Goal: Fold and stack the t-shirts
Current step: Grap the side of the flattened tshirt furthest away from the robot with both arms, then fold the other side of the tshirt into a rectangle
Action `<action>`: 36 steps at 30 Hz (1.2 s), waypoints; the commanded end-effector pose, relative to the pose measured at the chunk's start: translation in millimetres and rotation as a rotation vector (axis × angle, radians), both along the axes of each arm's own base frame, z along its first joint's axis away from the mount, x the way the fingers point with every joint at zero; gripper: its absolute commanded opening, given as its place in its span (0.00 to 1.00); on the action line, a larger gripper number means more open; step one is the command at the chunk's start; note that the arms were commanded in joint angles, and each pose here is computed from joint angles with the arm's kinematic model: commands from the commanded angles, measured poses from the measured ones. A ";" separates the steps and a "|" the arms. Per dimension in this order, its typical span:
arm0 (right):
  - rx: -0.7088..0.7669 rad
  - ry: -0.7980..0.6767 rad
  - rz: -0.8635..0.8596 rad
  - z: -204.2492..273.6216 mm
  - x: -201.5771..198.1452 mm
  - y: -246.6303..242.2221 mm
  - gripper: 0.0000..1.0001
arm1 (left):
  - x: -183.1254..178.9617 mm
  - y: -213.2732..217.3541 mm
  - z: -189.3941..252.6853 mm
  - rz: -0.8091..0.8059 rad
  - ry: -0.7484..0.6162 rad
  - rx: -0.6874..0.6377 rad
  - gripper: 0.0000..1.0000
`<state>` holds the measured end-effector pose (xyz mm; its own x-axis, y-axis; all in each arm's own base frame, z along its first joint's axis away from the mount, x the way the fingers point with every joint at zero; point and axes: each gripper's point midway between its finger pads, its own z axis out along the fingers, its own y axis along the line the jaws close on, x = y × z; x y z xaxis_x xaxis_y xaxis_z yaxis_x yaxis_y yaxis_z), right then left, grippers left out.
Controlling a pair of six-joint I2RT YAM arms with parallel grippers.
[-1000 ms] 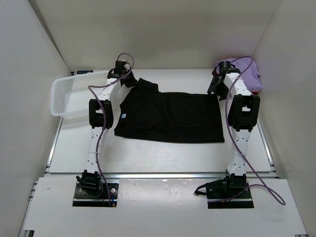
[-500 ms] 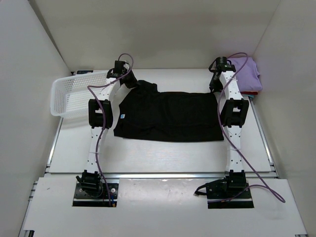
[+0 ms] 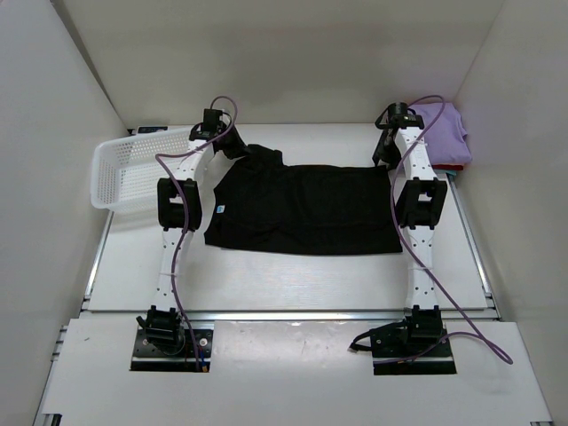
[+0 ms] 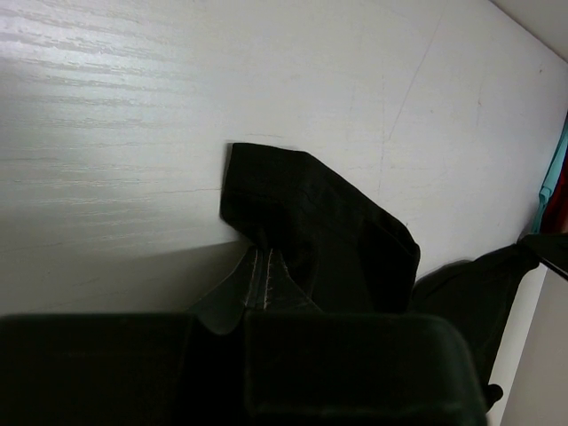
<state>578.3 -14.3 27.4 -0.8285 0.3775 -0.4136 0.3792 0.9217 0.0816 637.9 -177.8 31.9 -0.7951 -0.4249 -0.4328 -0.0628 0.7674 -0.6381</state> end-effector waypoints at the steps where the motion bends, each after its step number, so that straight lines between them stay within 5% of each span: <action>1: -0.008 0.001 0.009 13.1 -3.9 4.2 0.38 | 2.1 -4.4 67.6 -0.023 -0.099 -0.029 0.00; 2: -0.010 0.021 0.013 9.2 -7.8 4.8 0.32 | 1.0 -5.5 69.5 -0.025 -0.099 -0.031 0.00; 4: -0.017 0.027 0.019 10.2 -9.3 8.7 0.00 | -0.3 -5.8 68.3 -0.026 -0.094 -0.026 0.00; 15: -0.079 -0.133 0.117 74.9 9.5 2.5 0.01 | -17.4 -9.3 133.5 -0.075 -0.162 -0.025 0.00; 24: -0.090 -0.079 0.133 111.1 -24.8 12.4 0.00 | -79.5 -6.8 177.3 -0.112 -0.116 0.027 0.00; 29: -0.073 -0.079 0.122 145.0 -48.5 10.7 0.00 | -138.3 24.2 147.6 -0.076 0.054 0.098 0.00; 36: -0.092 0.011 0.110 153.1 -101.2 7.7 0.00 | -170.8 26.5 129.1 -0.085 0.121 0.160 0.00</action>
